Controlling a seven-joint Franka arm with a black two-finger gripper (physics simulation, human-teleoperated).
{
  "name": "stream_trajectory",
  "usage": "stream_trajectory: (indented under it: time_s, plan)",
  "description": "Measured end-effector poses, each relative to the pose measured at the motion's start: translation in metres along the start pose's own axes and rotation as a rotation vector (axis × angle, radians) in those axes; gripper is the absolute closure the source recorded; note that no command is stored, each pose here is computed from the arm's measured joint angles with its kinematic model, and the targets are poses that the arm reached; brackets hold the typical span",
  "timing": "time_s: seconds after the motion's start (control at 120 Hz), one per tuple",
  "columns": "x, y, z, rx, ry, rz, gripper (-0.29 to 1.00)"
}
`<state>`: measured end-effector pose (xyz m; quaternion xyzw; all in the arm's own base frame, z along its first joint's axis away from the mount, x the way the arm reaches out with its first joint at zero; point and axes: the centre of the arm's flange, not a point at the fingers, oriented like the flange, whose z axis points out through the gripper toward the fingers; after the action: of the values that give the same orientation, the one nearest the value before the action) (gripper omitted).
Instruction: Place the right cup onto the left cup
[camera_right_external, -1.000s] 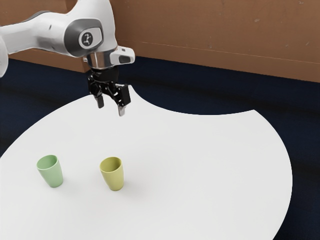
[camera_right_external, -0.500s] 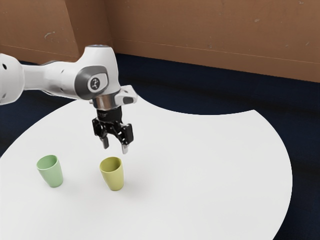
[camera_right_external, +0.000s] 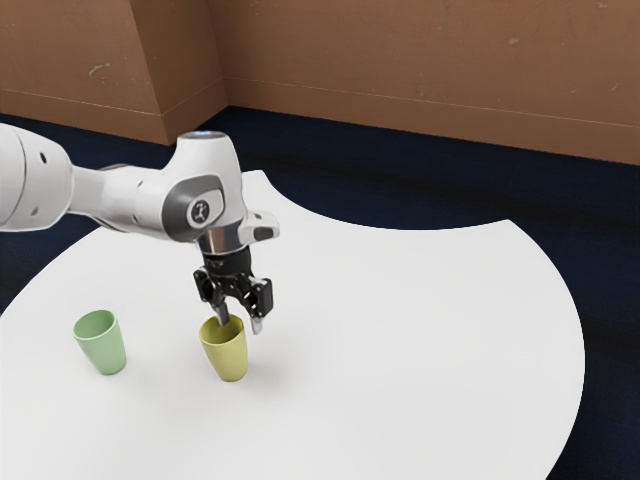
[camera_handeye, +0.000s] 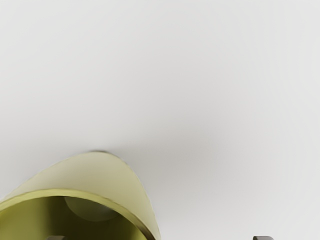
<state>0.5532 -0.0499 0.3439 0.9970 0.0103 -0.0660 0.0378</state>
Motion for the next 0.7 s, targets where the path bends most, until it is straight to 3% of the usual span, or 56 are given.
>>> stream_trajectory:
  time_s: [0.258,0.7]
  plan:
    - [0.002,-0.001,0.009,0.002,0.014,-0.023,0.32]
    - [-0.001,-0.003,0.017,-0.006,0.023,-0.061,0.69]
